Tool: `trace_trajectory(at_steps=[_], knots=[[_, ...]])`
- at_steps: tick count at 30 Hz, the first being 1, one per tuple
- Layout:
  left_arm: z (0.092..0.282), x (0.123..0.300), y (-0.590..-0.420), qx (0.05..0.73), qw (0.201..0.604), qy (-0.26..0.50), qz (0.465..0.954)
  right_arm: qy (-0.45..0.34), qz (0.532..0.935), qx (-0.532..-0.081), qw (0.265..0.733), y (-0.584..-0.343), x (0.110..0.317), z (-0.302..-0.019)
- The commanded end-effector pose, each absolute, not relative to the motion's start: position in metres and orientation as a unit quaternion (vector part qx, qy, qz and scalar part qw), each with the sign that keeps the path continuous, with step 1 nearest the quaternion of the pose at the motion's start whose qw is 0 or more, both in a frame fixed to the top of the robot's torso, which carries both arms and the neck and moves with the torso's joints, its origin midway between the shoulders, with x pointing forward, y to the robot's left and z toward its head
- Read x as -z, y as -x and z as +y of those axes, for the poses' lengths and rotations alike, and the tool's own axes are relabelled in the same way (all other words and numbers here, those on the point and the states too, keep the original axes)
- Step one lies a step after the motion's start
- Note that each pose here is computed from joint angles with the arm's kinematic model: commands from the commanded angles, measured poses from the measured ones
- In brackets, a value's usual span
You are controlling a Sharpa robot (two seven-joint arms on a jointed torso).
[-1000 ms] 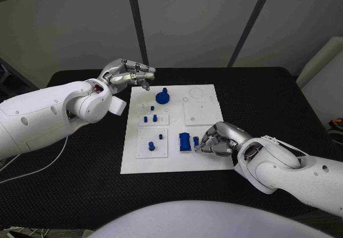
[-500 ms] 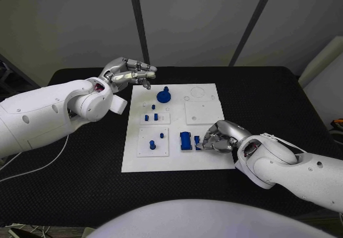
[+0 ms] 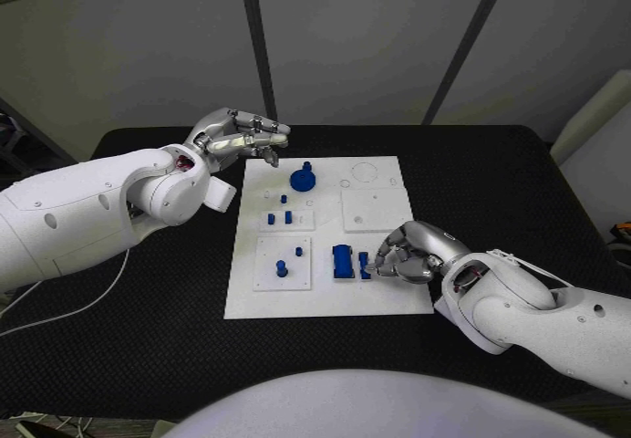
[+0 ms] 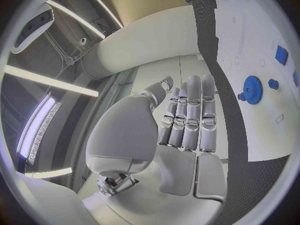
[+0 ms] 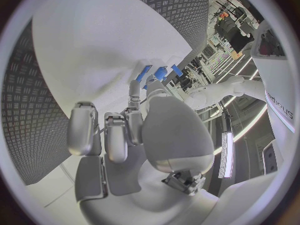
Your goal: Assemble the parts on the task board
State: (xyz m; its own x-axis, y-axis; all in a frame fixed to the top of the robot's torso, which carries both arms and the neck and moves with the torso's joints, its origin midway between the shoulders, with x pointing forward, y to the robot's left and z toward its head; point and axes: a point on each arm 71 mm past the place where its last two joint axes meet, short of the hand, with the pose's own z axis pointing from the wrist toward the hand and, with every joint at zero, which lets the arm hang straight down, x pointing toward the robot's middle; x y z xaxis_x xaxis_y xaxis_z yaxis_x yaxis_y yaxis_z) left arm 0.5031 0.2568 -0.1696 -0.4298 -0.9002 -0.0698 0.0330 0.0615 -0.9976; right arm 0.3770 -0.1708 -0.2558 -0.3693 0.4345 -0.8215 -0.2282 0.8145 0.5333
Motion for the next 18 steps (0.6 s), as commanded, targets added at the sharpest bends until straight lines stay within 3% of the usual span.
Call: trace_trajectory(at_steps=[1, 7, 18], knots=[[0.256, 0.168, -0.503, 0.591, 0.4, 0.352, 0.605, -0.102, 0.715, -0.381, 0.577, -0.378, 0.244, -0.174], [0.258, 0.166, -0.504, 0.59, 0.422, 0.355, 0.589, -0.165, 0.659, -0.459, 0.572, -0.392, 0.236, -0.196], [0.261, 0.176, -0.517, 0.593, 0.467, 0.406, 0.515, -0.287, 0.627, -0.486, 0.537, -0.458, 0.242, -0.223]])
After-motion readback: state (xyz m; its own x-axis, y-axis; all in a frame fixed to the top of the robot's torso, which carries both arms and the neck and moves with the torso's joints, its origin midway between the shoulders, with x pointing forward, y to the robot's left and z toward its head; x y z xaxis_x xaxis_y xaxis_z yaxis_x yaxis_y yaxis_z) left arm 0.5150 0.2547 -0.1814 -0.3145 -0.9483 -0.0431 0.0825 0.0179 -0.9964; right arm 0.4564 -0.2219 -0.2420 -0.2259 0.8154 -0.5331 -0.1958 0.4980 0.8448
